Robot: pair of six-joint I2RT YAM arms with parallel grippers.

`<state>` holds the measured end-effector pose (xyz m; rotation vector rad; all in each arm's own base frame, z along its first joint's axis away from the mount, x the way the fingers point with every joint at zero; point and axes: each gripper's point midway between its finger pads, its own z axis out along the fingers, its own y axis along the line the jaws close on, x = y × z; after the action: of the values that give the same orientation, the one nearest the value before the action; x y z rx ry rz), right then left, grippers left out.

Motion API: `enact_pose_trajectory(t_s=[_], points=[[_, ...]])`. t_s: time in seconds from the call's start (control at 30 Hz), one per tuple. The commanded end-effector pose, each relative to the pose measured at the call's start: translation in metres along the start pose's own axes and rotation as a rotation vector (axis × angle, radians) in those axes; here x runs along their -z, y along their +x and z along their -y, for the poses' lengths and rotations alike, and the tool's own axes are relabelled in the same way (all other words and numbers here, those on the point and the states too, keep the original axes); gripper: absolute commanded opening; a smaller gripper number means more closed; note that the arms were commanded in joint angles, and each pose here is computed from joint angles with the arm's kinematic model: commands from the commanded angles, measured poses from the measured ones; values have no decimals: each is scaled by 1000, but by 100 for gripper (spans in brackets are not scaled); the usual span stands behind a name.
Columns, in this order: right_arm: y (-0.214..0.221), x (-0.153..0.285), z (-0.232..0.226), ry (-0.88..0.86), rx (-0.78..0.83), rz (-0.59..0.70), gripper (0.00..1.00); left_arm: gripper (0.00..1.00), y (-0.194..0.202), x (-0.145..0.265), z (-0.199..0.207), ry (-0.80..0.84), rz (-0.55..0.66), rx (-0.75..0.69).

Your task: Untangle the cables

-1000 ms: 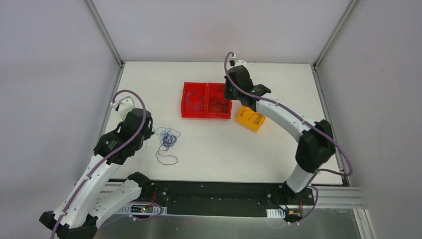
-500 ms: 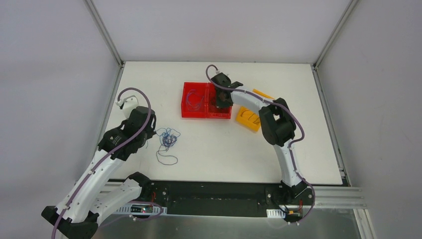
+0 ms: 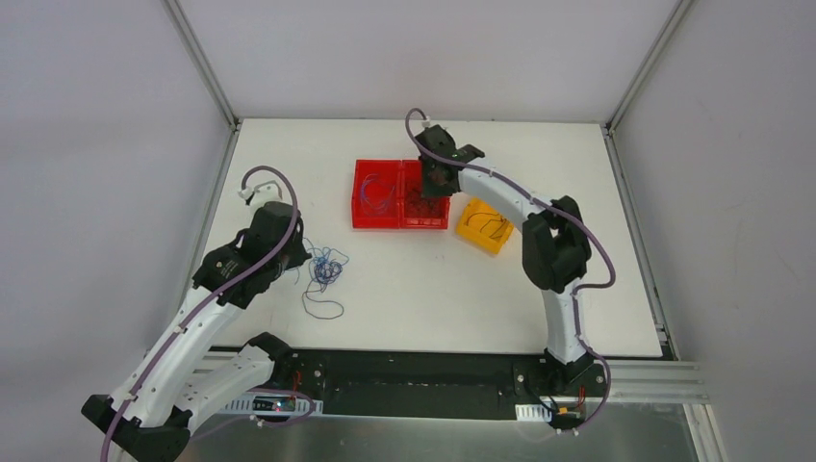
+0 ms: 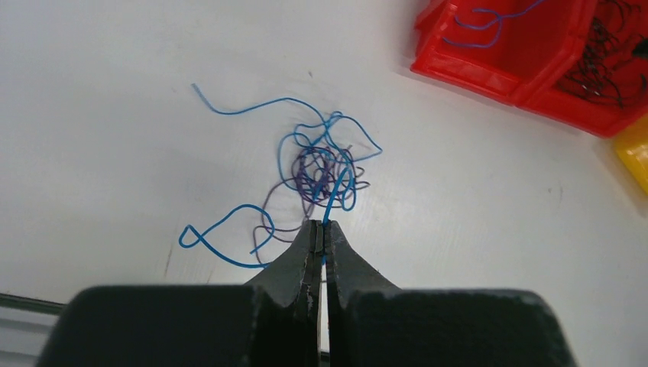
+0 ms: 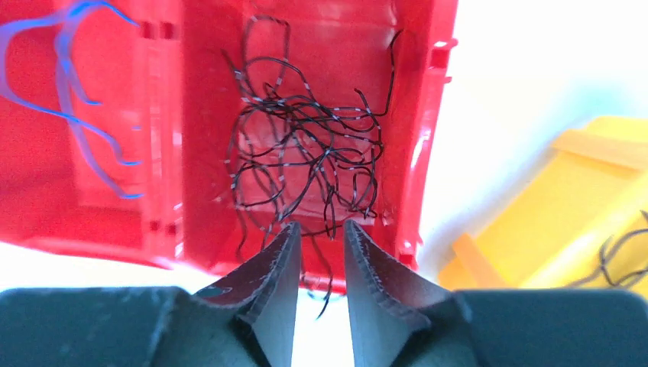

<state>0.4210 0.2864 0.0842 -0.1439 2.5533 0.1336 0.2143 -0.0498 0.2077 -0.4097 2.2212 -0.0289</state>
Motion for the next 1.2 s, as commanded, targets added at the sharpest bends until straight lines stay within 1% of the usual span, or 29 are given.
enact_pose_trajectory(t_s=[0.0, 0.03, 0.07, 0.1, 0.13, 0.17, 0.27, 0.33, 0.43, 0.53, 0.7, 0.8, 0.93, 1.0, 1.03, 1.13, 1.17], points=[[-54, 87, -1, -73, -14, 174, 32, 0, 4, 5, 47, 261, -49, -59], [-55, 97, 0, -87, -12, 187, 34, 0, 7, 9, 61, 345, -69, -75], [-56, 106, -1, -103, -11, 198, 41, 0, 9, 14, 76, 427, -85, -88], [-52, 112, 0, -118, -7, 202, 53, 0, 11, 20, 87, 495, -100, -99], [-50, 121, 1, -134, -2, 212, 63, 0, 12, 26, 99, 564, -115, -111], [-48, 128, 0, -153, 3, 228, 69, 0, 15, 32, 108, 625, -130, -128], [-36, 149, 5, -194, 21, 257, 83, 0, 19, 48, 129, 734, -150, -182], [-24, 159, 9, -217, 31, 270, 89, 0, 23, 60, 142, 798, -160, -231], [-2, 173, 17, -264, 19, 299, 90, 0, 31, 80, 164, 926, -200, -290], [17, 194, 31, -312, -23, 380, 91, 0, 37, 97, 182, 1045, -243, -318], [51, 199, 57, -279, -63, 389, 92, 0, 39, 113, 200, 1159, -242, -334], [67, 195, 69, -247, -80, 376, 92, 0, 42, 109, 207, 1167, -254, -329], [79, 194, 75, -246, -109, 378, 92, 0, 49, 91, 209, 1111, -283, -328], [84, 193, 75, -260, -115, 371, 92, 5, 55, 79, 208, 1067, -292, -329], [86, 192, 74, -268, -117, 365, 92, 10, 58, 73, 207, 1047, -298, -330], [92, 189, 69, -293, -116, 340, 92, 46, 66, 57, 204, 993, -317, -331], [94, 188, 67, -301, -115, 330, 92, 55, 68, 54, 203, 978, -322, -329]])
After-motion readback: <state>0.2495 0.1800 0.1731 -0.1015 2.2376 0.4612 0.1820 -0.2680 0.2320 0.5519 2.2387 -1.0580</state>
